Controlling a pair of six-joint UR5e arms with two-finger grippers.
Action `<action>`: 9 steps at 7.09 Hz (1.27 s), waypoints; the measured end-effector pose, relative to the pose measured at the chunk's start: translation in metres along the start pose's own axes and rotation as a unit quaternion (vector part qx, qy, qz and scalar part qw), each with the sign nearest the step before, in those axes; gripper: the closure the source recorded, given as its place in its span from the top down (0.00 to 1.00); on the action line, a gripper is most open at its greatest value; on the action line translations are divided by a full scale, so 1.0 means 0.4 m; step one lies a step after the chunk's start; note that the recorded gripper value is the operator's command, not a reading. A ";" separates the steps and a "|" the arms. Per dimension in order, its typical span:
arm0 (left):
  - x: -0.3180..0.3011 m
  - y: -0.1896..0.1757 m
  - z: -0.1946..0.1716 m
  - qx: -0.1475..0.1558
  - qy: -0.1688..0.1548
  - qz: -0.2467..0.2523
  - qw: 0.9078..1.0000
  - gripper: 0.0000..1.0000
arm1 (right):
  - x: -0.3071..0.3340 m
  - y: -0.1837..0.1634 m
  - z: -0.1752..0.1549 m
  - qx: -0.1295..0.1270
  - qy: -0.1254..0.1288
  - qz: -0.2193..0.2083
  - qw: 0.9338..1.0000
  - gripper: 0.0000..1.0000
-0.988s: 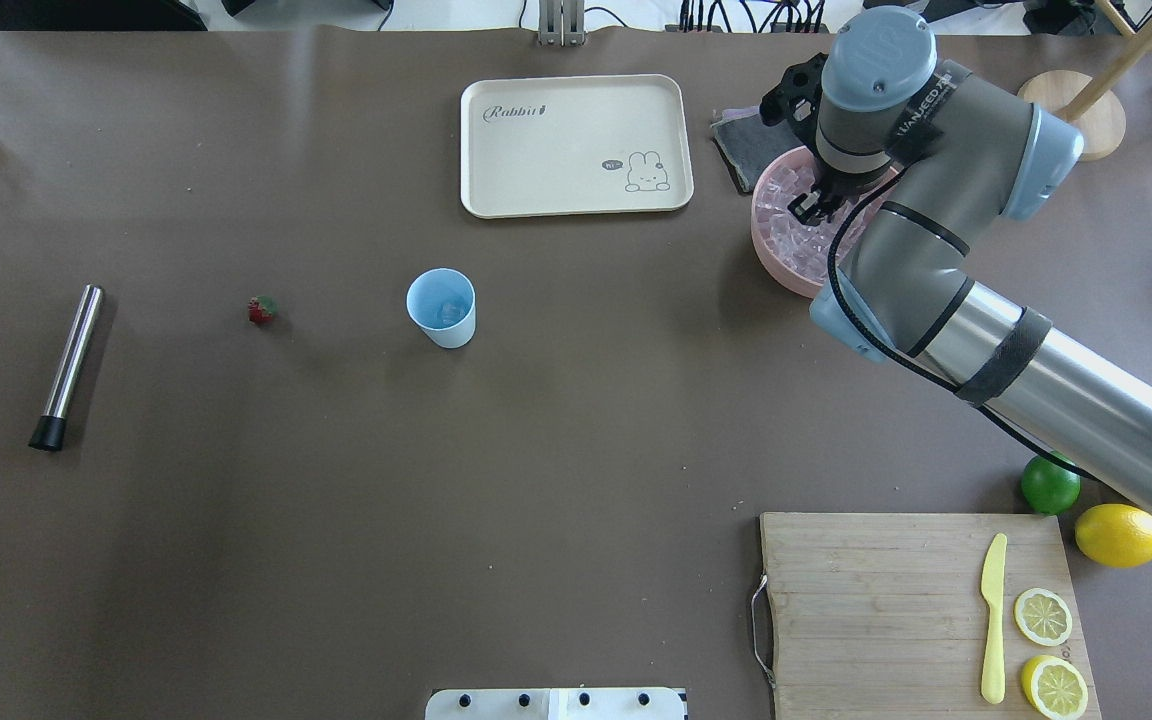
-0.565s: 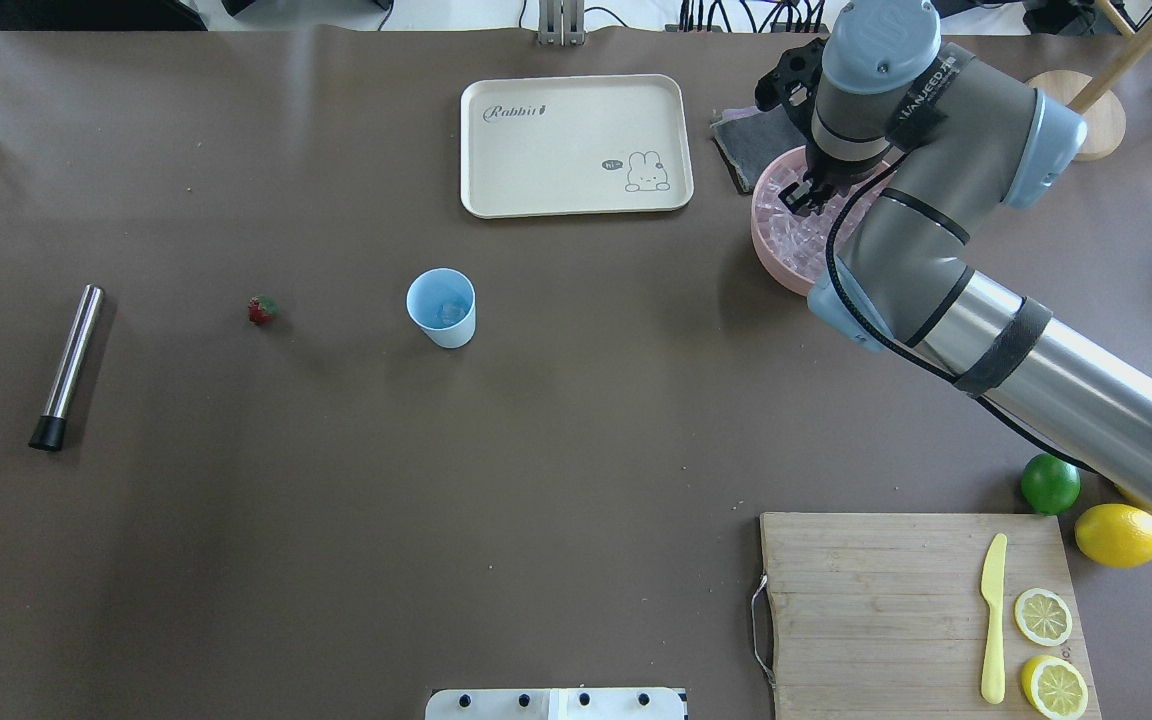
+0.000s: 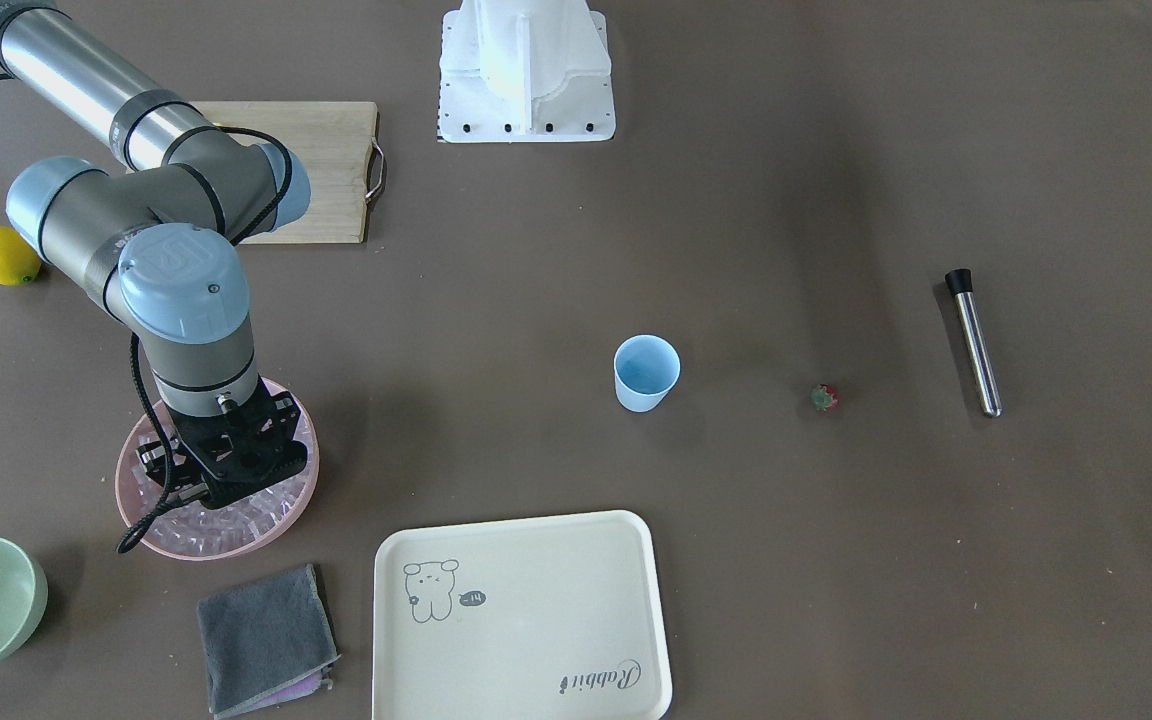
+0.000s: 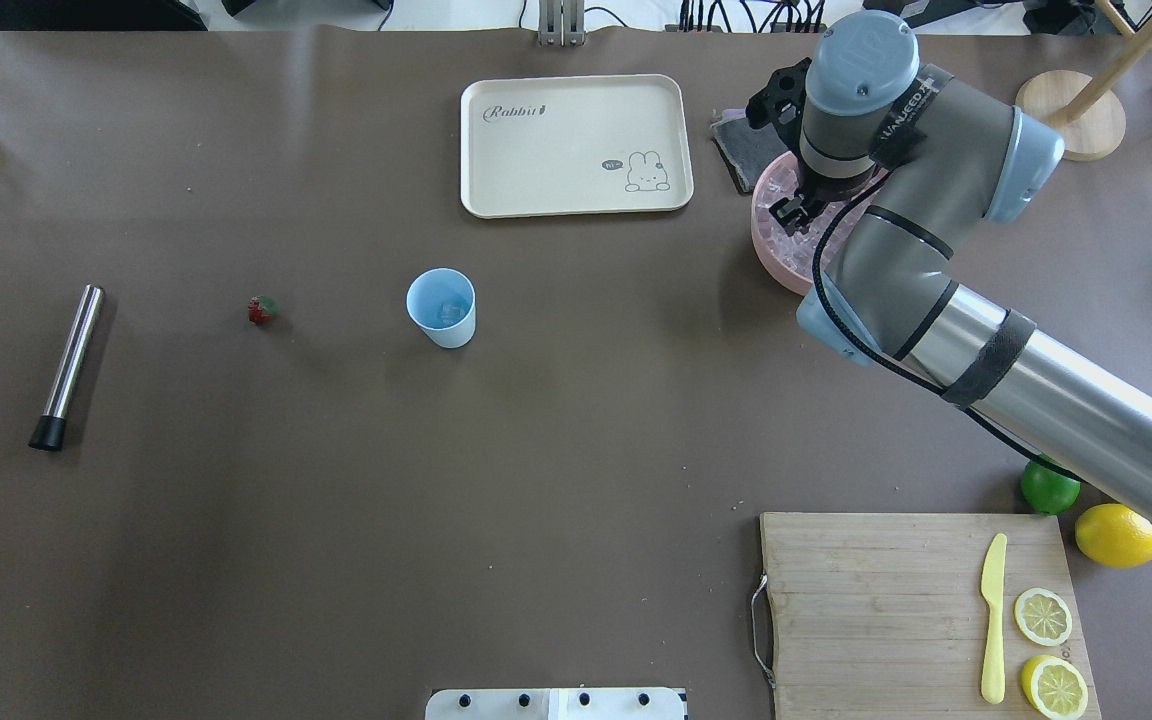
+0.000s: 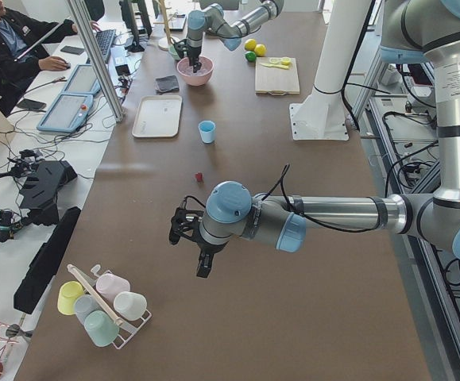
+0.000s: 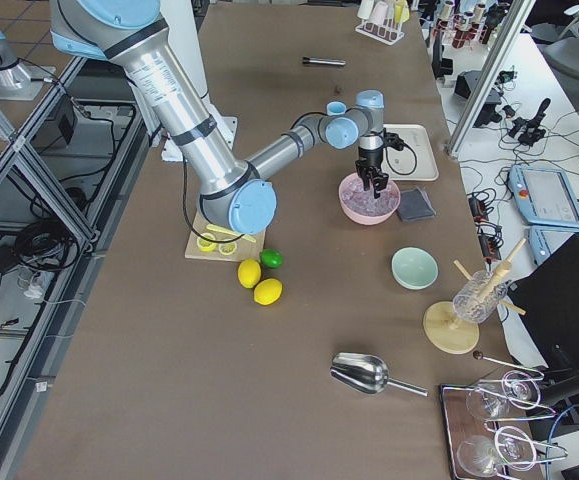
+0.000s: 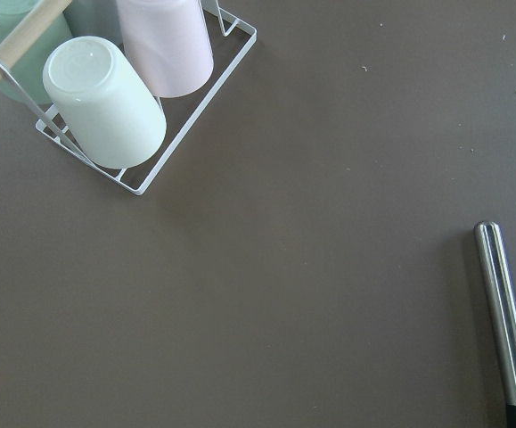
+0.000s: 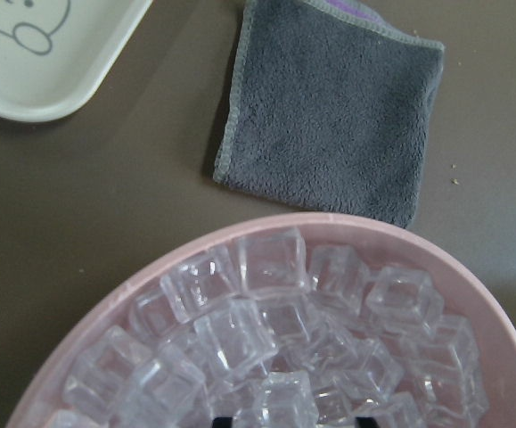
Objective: Mash ice and strawberries in cup
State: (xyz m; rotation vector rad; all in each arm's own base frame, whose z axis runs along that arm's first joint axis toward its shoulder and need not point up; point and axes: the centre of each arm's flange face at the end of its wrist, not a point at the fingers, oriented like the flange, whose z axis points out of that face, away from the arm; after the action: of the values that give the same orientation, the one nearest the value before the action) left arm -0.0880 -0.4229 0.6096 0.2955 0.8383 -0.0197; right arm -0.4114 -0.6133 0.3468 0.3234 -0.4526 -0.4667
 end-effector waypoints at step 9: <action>0.000 0.002 0.000 0.004 0.001 0.005 1.000 0.98 | 0.020 -0.013 0.027 0.021 -0.005 0.002 1.000 0.21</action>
State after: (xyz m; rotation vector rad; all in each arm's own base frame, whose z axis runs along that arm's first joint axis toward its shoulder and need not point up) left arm -0.0879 -0.4223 0.6096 0.3068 0.8378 -0.0125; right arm -0.4119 -0.6237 0.3567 0.3618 -0.4732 -0.4560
